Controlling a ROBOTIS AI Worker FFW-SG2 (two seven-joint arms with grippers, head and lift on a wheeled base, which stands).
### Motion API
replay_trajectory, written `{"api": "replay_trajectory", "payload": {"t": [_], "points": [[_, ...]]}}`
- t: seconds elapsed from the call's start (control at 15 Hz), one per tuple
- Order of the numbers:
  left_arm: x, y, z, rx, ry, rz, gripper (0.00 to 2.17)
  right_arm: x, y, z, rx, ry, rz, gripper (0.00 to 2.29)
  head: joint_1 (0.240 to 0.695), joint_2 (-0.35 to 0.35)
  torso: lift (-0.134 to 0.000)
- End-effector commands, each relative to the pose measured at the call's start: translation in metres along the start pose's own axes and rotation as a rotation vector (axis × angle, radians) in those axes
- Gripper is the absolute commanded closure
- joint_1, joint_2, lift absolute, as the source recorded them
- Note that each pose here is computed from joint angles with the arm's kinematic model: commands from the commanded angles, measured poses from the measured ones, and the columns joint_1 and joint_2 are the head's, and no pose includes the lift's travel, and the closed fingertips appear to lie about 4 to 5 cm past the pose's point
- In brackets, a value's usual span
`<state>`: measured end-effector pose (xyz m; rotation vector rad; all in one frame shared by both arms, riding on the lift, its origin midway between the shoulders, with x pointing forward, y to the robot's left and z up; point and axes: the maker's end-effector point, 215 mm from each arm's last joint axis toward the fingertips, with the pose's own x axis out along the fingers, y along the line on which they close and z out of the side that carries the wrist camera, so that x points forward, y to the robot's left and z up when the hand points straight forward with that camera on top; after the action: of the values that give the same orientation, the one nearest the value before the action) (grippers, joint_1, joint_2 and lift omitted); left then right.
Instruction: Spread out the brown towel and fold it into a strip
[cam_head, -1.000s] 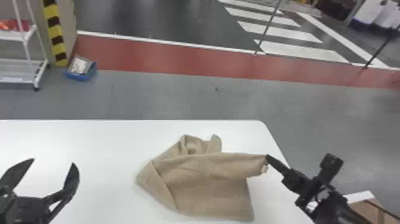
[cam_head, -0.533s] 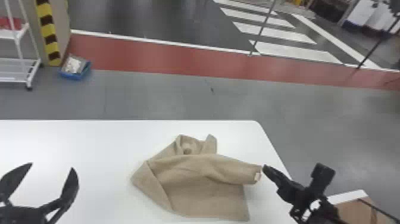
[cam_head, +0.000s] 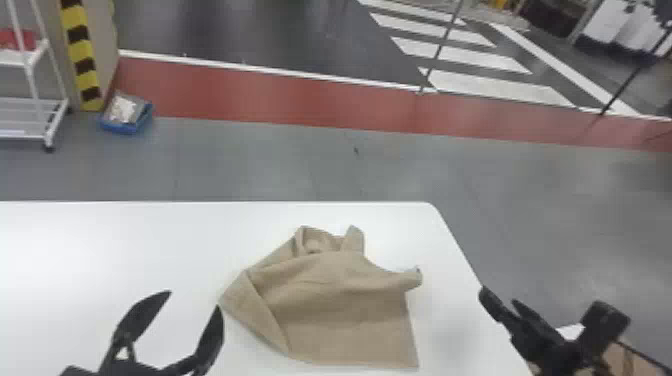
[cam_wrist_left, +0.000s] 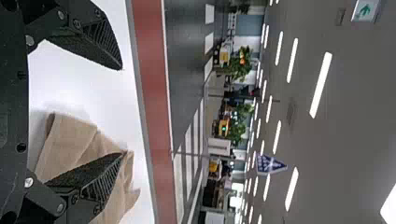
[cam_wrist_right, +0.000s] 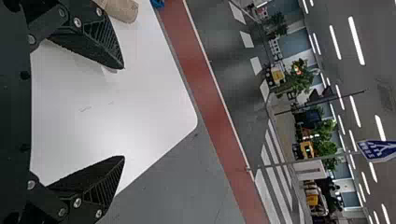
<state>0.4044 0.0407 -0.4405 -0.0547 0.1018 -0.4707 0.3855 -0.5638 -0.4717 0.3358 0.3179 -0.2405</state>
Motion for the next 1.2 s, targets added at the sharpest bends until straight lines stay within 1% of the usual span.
{"api": "replay_trajectory", "payload": {"t": [0.0, 0.07, 0.13, 0.2, 0.27, 0.4, 0.47, 0.53, 0.6, 0.73, 0.87, 1.0, 1.13], "points": [[0.006, -0.066, -0.017, -0.012, 0.061, -0.137, 0.85, -0.014, -0.026, 0.003, 0.022, -0.017, -0.047, 0.09, 0.695, -0.350, 0.000], [0.009, -0.091, -0.029, -0.023, 0.102, -0.182, 1.42, -0.018, -0.032, 0.002, 0.025, -0.017, -0.057, 0.09, 0.695, -0.350, 0.000], [0.008, -0.111, -0.046, -0.027, 0.149, -0.214, 1.85, -0.019, -0.033, 0.001, 0.026, -0.015, -0.059, 0.09, 0.695, -0.350, 0.000], [0.008, -0.127, -0.062, -0.031, 0.196, -0.239, 2.03, -0.019, -0.035, -0.001, 0.027, -0.013, -0.061, 0.09, 0.695, -0.350, 0.000], [0.008, -0.146, -0.074, -0.042, 0.227, -0.264, 2.06, -0.019, -0.035, -0.002, 0.025, -0.013, -0.060, 0.09, 0.695, -0.350, 0.000], [0.009, -0.176, -0.083, -0.051, 0.246, -0.306, 2.06, -0.020, -0.035, -0.007, 0.024, -0.005, -0.057, 0.09, 0.695, -0.350, 0.000], [0.012, -0.191, -0.086, -0.040, 0.251, -0.327, 2.06, -0.019, -0.033, -0.010, 0.020, -0.003, -0.053, 0.09, 0.695, -0.350, 0.000], [0.016, -0.199, -0.090, -0.040, 0.258, -0.334, 2.06, -0.016, -0.029, -0.013, 0.015, 0.001, -0.046, 0.09, 0.695, -0.350, 0.000], [0.024, -0.202, -0.095, -0.030, 0.264, -0.330, 2.06, -0.013, -0.023, -0.017, 0.013, 0.007, -0.035, 0.09, 0.695, -0.350, 0.000], [0.036, -0.203, -0.098, -0.013, 0.250, -0.308, 2.06, -0.004, -0.007, -0.025, 0.002, 0.019, -0.009, 0.09, 0.695, -0.350, 0.000], [0.055, -0.201, -0.095, -0.001, 0.214, -0.281, 2.06, 0.001, 0.004, -0.031, -0.007, 0.027, 0.007, 0.09, 0.695, -0.350, 0.000], [0.065, -0.186, -0.105, 0.046, 0.211, -0.257, 2.06, 0.004, 0.012, -0.035, -0.007, 0.031, 0.022, 0.09, 0.695, -0.350, 0.000], [0.070, -0.174, -0.111, 0.066, 0.222, -0.239, 2.06, 0.005, 0.018, -0.035, -0.016, 0.025, 0.028, 0.09, 0.695, -0.350, 0.000]]}}
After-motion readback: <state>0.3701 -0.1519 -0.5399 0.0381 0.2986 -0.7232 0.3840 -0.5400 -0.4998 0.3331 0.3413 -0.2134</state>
